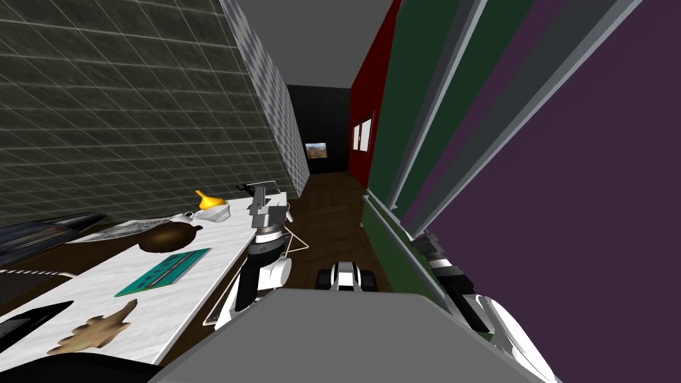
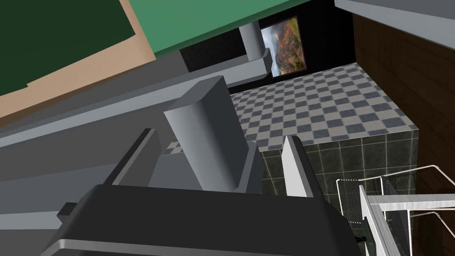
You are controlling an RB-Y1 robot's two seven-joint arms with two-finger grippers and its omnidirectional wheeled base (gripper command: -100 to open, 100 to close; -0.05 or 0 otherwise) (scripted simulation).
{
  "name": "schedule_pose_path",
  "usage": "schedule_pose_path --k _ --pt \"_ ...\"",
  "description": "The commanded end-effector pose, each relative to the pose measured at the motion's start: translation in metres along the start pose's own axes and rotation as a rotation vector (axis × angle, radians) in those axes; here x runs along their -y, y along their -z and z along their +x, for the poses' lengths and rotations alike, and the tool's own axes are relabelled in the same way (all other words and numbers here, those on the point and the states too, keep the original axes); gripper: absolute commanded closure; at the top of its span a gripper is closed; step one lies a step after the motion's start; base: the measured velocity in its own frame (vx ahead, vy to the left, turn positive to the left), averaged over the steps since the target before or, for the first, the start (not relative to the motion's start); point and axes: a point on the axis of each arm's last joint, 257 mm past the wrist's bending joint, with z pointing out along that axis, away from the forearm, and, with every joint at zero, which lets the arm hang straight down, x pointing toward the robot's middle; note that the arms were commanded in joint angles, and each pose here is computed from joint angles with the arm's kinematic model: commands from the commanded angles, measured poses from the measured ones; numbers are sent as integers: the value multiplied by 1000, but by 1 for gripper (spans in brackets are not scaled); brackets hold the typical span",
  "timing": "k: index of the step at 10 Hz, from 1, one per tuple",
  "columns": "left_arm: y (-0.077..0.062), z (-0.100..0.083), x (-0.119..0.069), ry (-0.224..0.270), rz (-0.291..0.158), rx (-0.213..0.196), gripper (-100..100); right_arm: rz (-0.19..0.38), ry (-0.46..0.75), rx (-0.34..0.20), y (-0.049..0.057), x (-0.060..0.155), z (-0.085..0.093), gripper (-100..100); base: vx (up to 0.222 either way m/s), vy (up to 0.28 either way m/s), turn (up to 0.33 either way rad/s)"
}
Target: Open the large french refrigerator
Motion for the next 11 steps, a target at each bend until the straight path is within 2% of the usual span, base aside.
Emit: schedule_pose_path --k 1,4,5,6,7,8,11 --pt "0 0 0 0 0 0 0 -2 12 3 -3 -10 -16 100 -17 -89 2" --pt "0 0 0 0 0 0 0 6 10 -4 -4 -23 -40 100 -4 -86 -3" --pt "0 0 0 0 0 0 0 0 20 8 -7 -28 -46 100 -8 -71 1" --pt "0 0 0 0 0 0 0 6 10 -4 -6 -31 -55 100 -18 -81 4" --pt "0 0 0 0 0 0 0 1 21 9 -8 -36 -62 100 -20 -73 10" --pt "0 0 0 0 0 0 0 7 9 -6 -7 -39 -69 100 -11 -92 13" --pt "0 0 0 0 0 0 0 1 17 7 -10 -51 -93 100 -15 -93 4"
